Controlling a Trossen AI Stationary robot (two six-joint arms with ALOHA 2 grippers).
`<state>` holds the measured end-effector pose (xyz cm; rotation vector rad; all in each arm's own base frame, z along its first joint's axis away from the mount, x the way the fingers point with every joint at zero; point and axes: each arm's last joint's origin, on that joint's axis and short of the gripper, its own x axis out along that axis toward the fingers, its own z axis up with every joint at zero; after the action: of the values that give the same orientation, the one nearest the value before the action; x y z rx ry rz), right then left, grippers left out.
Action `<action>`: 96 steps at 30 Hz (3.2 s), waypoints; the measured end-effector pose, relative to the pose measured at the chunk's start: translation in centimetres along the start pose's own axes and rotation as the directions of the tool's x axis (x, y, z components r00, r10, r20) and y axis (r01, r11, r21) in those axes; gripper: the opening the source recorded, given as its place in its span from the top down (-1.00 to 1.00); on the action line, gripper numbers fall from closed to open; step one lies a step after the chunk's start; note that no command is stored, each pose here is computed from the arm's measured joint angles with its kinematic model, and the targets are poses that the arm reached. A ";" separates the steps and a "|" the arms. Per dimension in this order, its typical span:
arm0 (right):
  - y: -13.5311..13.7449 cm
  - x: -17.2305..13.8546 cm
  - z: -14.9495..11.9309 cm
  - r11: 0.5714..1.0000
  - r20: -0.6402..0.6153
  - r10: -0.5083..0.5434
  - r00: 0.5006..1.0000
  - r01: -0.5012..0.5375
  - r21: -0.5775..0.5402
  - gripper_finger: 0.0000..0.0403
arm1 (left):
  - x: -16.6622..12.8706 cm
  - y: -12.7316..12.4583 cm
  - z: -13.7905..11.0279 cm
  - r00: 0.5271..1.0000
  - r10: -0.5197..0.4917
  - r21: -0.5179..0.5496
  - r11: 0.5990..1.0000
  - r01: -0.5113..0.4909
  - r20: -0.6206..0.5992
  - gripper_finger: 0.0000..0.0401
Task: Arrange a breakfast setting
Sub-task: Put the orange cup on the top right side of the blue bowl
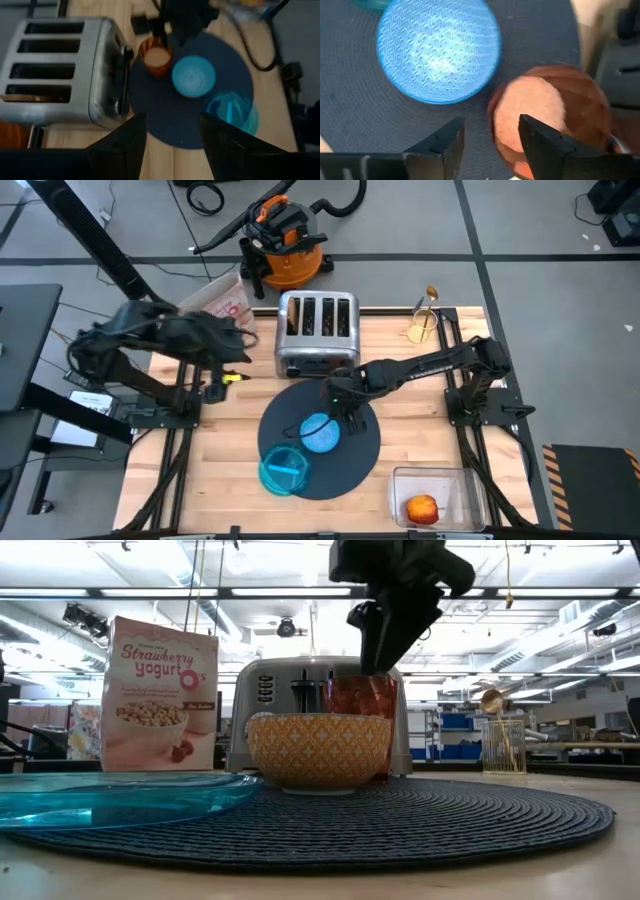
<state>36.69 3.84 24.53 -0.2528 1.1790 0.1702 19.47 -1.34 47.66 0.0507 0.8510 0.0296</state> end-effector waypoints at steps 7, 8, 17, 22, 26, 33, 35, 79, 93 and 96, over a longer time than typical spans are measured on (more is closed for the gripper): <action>-0.3 1.0 0.1 0.999 -0.005 0.006 1.000 -0.006 -0.035 0.31 | -3.5 0.5 -1.5 0.993 0.019 -0.027 1.000 -0.016 0.116 0.09; -0.2 1.0 0.1 0.999 -0.009 0.008 1.000 -0.008 -0.036 0.35 | -3.7 0.5 -1.7 0.993 0.023 -0.027 0.999 -0.020 0.119 0.09; -0.5 1.5 0.0 0.999 -0.017 0.040 0.999 -0.040 -0.008 0.65 | -4.7 0.7 -2.3 0.988 0.054 -0.035 0.998 -0.049 0.147 0.09; -0.5 1.5 0.1 0.999 -0.013 0.038 0.999 -0.038 0.003 0.79 | -4.7 0.7 -2.3 0.988 0.053 -0.033 0.998 -0.049 0.145 0.09; -0.5 1.5 0.1 0.999 -0.013 0.036 0.999 -0.036 0.019 0.91 | -4.6 0.7 -2.2 0.988 0.054 -0.032 0.998 -0.049 0.143 0.09; -0.4 -0.2 -0.1 0.989 -0.052 0.022 0.998 -0.014 0.148 0.94 | -4.6 0.7 -2.2 0.988 0.054 -0.033 0.998 -0.049 0.146 0.09; -0.2 -1.3 -0.5 0.980 -0.073 0.009 0.997 0.006 0.199 0.94 | -4.6 0.7 -2.2 0.988 0.054 -0.034 0.998 -0.049 0.146 0.09; 1.2 -0.1 -3.2 0.911 -0.127 -0.097 0.987 0.140 0.388 0.86 | -4.6 0.7 -2.3 0.990 0.054 -0.051 0.998 -0.048 0.132 0.09; 1.2 -0.1 -3.2 0.906 -0.125 -0.116 0.985 0.157 0.394 0.45 | -4.6 0.7 -2.3 0.990 0.053 -0.033 0.998 -0.049 0.132 0.09; 1.2 -0.2 -3.1 0.905 -0.125 -0.104 0.987 0.146 0.400 0.36 | -4.6 0.7 -2.3 0.990 0.054 -0.038 0.998 -0.049 0.132 0.09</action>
<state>33.52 4.08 23.43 0.0334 1.2644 -0.2061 14.69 -0.76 49.61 0.0420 0.7160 0.0884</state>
